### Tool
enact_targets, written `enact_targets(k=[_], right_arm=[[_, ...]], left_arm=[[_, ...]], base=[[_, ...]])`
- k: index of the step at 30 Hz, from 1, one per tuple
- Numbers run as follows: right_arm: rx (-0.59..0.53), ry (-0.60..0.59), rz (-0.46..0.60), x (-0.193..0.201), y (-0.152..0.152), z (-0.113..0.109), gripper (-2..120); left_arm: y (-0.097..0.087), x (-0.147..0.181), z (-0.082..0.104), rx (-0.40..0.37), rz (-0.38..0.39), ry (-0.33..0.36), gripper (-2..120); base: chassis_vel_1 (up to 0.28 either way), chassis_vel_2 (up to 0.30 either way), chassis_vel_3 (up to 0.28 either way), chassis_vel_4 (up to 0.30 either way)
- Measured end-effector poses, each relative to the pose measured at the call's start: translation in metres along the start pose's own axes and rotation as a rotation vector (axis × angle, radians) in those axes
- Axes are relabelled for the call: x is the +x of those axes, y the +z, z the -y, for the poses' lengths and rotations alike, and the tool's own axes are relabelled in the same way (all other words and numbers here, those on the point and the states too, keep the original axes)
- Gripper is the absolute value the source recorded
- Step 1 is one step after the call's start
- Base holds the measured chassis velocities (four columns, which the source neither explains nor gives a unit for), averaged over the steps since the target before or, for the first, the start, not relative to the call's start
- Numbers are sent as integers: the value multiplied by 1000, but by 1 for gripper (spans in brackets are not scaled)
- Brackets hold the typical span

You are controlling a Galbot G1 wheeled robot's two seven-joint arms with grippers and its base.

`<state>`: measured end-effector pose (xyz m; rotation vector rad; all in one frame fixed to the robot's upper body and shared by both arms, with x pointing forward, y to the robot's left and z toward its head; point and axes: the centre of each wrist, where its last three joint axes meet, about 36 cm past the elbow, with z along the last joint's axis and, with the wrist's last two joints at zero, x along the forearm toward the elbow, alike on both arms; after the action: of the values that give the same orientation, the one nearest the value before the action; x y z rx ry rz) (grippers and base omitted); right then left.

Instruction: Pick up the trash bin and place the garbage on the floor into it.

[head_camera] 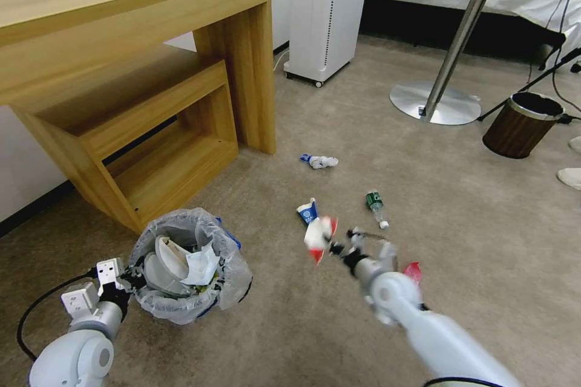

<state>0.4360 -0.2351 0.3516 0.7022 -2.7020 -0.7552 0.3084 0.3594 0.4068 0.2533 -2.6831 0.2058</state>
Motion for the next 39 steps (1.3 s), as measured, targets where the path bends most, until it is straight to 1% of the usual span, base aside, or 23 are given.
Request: enact_targets(k=[1,2,4,5,6,7,8,10,12,13,14,16,17,18,20,21,22,25,26,29,31,33,39], right_arm=[[44,-109,77,5,-10,-4,0],[74,-181,115,9,-17,-8,0],[85,-208,126,10,-19,-10,0],[114,-291,153,12,-29,-18,0],[114,-291,153,12,-29,-18,0],[125,-343,160,12,-34,-26,0],[128,-361,161,13,-37,-30,0],[136,-459,144,11,-45,-57,0],[137,-478,135,11,-46,-63,0],[138,-522,104,8,-47,-79,0],[138,-522,104,8,-47,-79,0],[135,-551,67,4,-47,-97,0],[132,-566,30,-3,-47,-111,0],[132,-566,30,-3,-47,-111,0],[125,-572,-12,-11,-43,-124,0],[108,-545,-69,-21,-36,-137,0],[108,-545,-69,-21,-36,-137,0],[86,-479,-169,-35,-18,-154,0],[86,-479,-169,-35,-18,-154,0],[98,-418,-273,-51,5,-167,0],[99,-410,-291,-54,9,-171,0],[109,-382,-341,-64,22,-183,0],[116,-387,-371,-73,34,-198,0]], left_arm=[[0,0,1,0,0,1,0],[0,0,1,0,0,1,0],[0,0,1,0,0,1,0],[-1,1,1,-2,0,1,0],[-1,1,1,-2,0,1,0],[-2,2,2,-3,0,3,0],[-2,2,2,-4,0,3,0],[-3,4,2,-6,-2,4,0],[-4,4,2,-6,-3,5,0],[-4,4,3,-6,-5,6,0],[-4,4,3,-6,-5,6,0],[-5,4,5,-4,-5,10,0],[-5,4,6,-3,-7,12,0],[-5,4,6,-3,-7,12,0],[-6,3,7,-2,-7,14,0],[-7,2,9,1,-5,16,0],[-7,2,9,1,-5,16,0],[-8,2,10,3,-3,18,0],[-8,2,10,3,-3,18,0],[-10,1,10,7,0,20,0],[-10,0,10,8,1,21,0],[-11,-1,9,12,2,21,0],[-11,-3,9,16,2,21,0]], base=[[0,0,0,0],[0,0,0,0],[0,0,0,0],[0,0,0,0],[0,0,0,0],[0,0,0,0],[0,0,0,0],[0,0,0,0],[0,0,0,0],[0,0,0,0],[0,0,0,0],[0,0,0,0],[0,0,0,0],[0,0,0,0],[0,0,0,0],[0,0,0,0],[0,0,0,0],[0,0,0,0],[0,0,0,0],[0,0,0,0],[0,0,0,0],[0,0,0,0],[0,0,0,0]])
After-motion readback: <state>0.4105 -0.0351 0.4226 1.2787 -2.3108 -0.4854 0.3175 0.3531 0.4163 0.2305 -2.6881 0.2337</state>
